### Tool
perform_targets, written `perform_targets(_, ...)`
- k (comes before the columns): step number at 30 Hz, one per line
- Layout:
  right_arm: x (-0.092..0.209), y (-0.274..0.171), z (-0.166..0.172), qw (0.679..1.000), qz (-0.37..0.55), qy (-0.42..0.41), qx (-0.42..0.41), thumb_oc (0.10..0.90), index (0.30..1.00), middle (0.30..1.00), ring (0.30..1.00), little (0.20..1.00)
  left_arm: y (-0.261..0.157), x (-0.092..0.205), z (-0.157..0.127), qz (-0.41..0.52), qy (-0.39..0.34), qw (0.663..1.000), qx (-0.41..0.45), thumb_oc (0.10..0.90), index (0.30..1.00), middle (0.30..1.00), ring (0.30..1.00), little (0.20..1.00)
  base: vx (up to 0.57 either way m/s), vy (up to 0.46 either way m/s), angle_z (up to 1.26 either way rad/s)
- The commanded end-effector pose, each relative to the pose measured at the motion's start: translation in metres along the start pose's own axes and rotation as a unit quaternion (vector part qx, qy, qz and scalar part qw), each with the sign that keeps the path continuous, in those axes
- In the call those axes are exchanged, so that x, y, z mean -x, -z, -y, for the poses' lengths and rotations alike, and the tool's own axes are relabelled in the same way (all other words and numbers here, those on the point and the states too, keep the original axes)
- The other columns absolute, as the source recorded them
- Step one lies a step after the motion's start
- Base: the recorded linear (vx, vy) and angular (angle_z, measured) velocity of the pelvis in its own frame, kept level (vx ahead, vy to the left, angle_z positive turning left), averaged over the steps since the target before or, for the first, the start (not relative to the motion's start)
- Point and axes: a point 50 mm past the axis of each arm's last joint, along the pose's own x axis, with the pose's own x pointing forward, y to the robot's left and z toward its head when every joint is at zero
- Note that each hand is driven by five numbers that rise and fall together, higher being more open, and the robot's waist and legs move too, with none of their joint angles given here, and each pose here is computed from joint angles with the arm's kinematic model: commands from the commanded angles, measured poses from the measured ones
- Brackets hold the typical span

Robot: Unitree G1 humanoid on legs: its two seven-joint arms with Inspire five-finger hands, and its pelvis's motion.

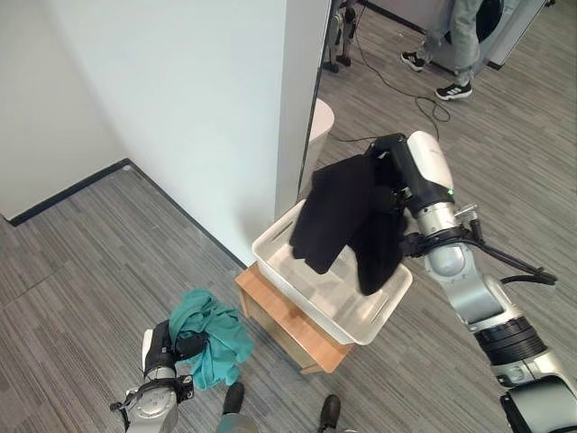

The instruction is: Pick up bed clothes into laundry basket.

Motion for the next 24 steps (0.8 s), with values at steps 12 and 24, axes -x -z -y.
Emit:
perform_targets(12,-0.01,0.038,-0.052,0.991,-0.106,-0.063,0.044,0.4,0.3,0.3,0.3,0.3,-0.03,-0.011,-0.002,0.08,0.019,0.996,-0.025,0.4,0.3,0.3,0.3,0.3,0.0,0.001,-0.01)
perform_targets(24,-0.012,0.045,-0.073,0.985,-0.136,-0.093,0.054,0.8,0.9,0.9,0.9,0.9,-0.021,-0.013,-0.006,0.059,0.004,0.998,-0.015,0.4,0.3,0.3,0.3,0.3,0.0,0.0,0.01)
